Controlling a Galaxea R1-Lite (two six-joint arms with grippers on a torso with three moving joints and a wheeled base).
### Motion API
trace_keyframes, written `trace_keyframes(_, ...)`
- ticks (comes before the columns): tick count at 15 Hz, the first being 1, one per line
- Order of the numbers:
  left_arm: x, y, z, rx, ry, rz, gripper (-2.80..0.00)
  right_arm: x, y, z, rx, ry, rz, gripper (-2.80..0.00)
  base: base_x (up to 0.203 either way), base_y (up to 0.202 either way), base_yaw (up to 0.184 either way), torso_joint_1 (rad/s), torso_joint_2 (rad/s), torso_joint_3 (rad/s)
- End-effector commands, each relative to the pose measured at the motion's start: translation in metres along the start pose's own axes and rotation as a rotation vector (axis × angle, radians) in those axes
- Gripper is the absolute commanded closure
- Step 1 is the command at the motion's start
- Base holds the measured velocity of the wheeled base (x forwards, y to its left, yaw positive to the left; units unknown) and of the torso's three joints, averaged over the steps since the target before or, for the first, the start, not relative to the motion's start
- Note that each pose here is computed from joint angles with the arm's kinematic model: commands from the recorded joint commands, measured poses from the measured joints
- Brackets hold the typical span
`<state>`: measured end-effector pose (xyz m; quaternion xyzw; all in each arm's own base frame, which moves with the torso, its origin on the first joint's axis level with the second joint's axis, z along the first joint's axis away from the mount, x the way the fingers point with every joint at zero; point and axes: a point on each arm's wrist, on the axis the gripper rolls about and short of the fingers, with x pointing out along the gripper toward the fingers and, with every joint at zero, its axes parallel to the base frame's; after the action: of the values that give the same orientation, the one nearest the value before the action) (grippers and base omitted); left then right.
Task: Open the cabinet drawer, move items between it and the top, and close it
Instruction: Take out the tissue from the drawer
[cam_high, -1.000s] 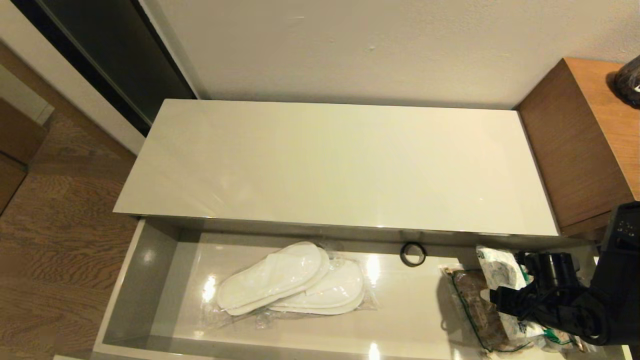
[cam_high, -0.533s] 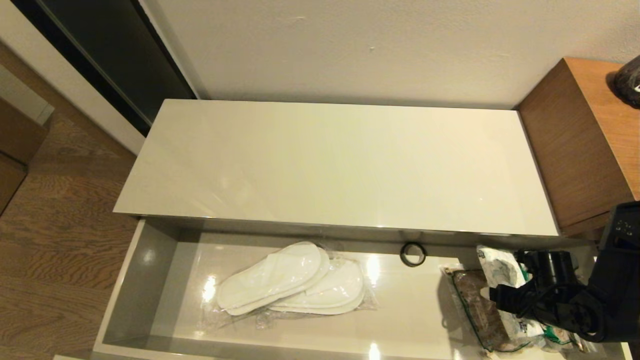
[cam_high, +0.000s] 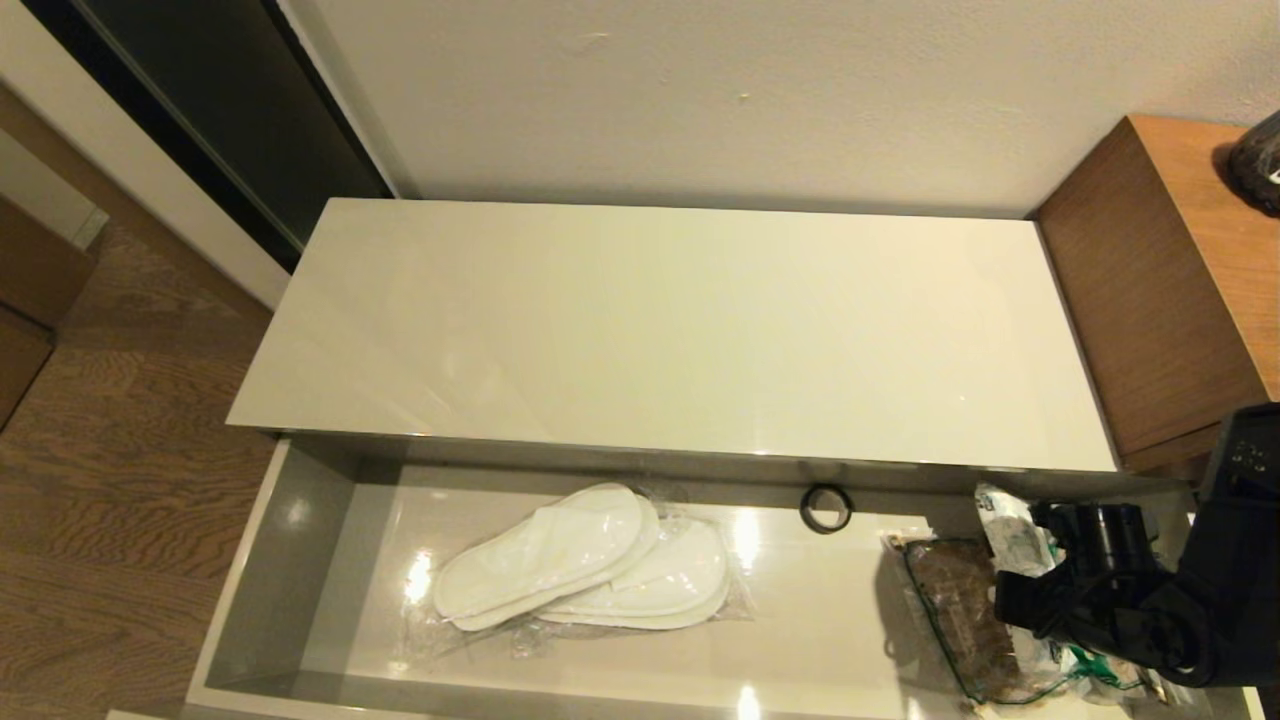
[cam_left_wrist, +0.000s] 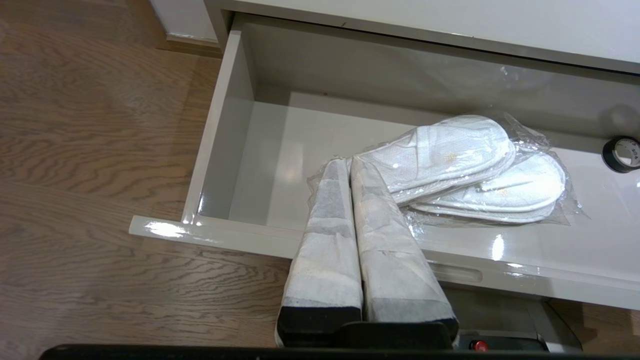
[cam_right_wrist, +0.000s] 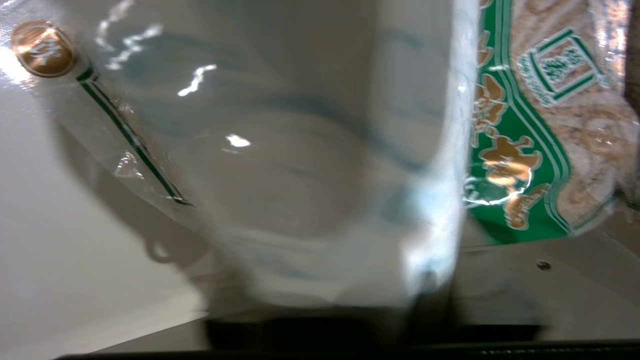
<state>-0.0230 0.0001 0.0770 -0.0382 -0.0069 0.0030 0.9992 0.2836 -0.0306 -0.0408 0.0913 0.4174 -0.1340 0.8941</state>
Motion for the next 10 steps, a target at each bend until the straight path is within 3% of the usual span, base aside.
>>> trace_keyframes(1, 0.000, 0.000, 0.000, -0.002, 0.001, 0.001, 0.00, -0.003, 0.000, 0.001, 0.002, -0.009, 0.002, 0.00, 0.000, 0.000, 0.000, 0.000, 0.00, 0.000)
trace_keyframes(10, 0.000, 0.000, 0.000, 0.000, 0.001, 0.001, 0.00, -0.016, -0.001, 0.001, 0.002, -0.015, 0.003, 0.00, 0.000, 0.000, 0.000, 0.000, 0.00, 0.000)
